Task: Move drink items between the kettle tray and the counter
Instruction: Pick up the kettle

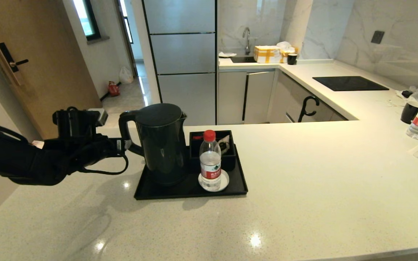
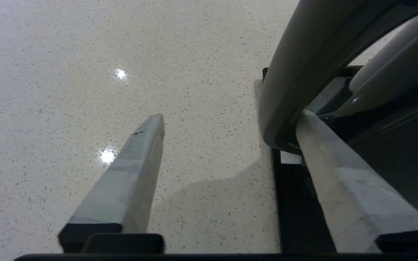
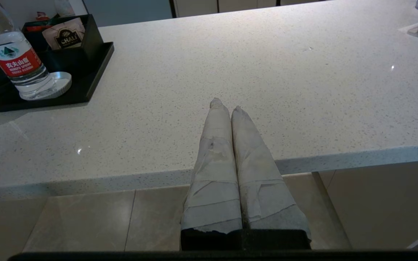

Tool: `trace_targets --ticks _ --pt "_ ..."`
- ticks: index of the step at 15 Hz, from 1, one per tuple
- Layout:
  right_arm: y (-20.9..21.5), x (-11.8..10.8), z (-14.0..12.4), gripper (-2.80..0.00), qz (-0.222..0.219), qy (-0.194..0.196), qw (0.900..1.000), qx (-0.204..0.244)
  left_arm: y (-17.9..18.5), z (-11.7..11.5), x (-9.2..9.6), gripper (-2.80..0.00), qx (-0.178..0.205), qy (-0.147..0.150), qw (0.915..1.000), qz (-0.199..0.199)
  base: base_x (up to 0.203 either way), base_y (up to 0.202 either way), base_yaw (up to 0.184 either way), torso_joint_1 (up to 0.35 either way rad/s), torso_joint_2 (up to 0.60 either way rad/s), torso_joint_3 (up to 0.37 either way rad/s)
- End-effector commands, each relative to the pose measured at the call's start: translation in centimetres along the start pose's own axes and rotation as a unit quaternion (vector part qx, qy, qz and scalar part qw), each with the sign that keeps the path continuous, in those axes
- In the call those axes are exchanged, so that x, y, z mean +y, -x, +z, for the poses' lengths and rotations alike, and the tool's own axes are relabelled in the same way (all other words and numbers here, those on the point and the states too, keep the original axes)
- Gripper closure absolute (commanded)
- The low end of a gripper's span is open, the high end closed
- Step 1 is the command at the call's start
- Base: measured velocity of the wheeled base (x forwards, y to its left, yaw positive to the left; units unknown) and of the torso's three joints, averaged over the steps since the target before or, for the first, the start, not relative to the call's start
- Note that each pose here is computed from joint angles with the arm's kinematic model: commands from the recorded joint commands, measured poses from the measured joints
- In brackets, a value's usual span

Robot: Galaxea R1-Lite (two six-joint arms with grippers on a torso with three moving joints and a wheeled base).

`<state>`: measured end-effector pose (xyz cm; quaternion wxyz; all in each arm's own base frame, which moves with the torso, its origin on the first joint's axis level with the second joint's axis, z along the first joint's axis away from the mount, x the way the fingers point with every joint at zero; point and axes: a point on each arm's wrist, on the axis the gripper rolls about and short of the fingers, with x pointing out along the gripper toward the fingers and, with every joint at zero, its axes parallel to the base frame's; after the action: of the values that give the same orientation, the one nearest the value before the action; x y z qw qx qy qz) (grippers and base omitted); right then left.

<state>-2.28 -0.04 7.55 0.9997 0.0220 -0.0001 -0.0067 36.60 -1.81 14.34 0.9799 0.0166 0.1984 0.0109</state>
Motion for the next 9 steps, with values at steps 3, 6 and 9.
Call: trace_targets --ticks 3,6,9 --pt "0.0 0.0 0.0 0.00 0.001 0.000 1.000 0.000 0.5 0.2 -0.3 -2.80 -0.005 -0.001 1.0000 -0.003 0.000 0.000 0.000 0.000 0.00 0.000" --pt "0.0 0.0 0.0 0.00 0.001 0.000 1.000 0.001 -0.8 1.2 -0.7 -2.80 -0.032 -0.001 0.9995 -0.003 0.000 0.000 0.000 0.000 0.00 0.000" --pt "0.0 0.0 0.0 0.00 0.000 0.000 1.000 0.000 -3.2 1.4 -0.8 -2.80 -0.061 0.000 0.9976 0.033 0.000 0.000 0.000 0.000 0.00 0.000"
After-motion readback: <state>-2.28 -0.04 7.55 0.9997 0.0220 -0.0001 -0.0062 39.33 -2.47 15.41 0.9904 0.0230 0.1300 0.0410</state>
